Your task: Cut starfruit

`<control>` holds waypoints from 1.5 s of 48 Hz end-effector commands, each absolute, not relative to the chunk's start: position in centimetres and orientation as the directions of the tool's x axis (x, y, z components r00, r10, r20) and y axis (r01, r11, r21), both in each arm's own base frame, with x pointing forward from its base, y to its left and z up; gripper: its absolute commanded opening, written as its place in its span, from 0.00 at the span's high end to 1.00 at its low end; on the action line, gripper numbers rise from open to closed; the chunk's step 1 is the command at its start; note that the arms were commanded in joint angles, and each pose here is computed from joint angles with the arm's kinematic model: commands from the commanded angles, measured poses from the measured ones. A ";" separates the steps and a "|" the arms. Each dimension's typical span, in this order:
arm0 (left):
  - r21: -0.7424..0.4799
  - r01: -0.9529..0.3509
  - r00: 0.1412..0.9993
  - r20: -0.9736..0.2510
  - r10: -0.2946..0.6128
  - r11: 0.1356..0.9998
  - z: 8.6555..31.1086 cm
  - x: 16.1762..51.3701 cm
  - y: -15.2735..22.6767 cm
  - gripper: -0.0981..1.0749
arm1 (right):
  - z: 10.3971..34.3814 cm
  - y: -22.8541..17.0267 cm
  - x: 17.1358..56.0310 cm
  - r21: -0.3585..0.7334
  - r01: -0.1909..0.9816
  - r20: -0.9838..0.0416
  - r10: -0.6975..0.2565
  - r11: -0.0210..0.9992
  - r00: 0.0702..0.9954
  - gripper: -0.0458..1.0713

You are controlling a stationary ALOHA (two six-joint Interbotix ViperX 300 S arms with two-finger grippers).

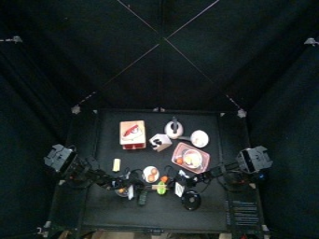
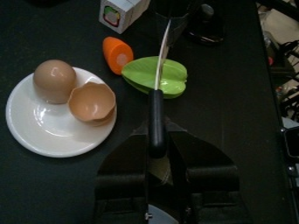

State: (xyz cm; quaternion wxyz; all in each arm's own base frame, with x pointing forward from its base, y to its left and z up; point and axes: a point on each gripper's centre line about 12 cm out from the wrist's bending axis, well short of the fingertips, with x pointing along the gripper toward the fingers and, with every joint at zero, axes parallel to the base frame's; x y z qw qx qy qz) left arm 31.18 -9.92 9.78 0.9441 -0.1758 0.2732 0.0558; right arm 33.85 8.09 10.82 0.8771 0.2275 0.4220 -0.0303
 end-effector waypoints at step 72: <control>-0.272 -0.067 0.894 -0.443 -0.064 0.960 13.1 31.4 -9.5 0.53 | 13.7 7.6 33.3 0.408 0.214 -0.700 0.154 0.888 0.697 0.59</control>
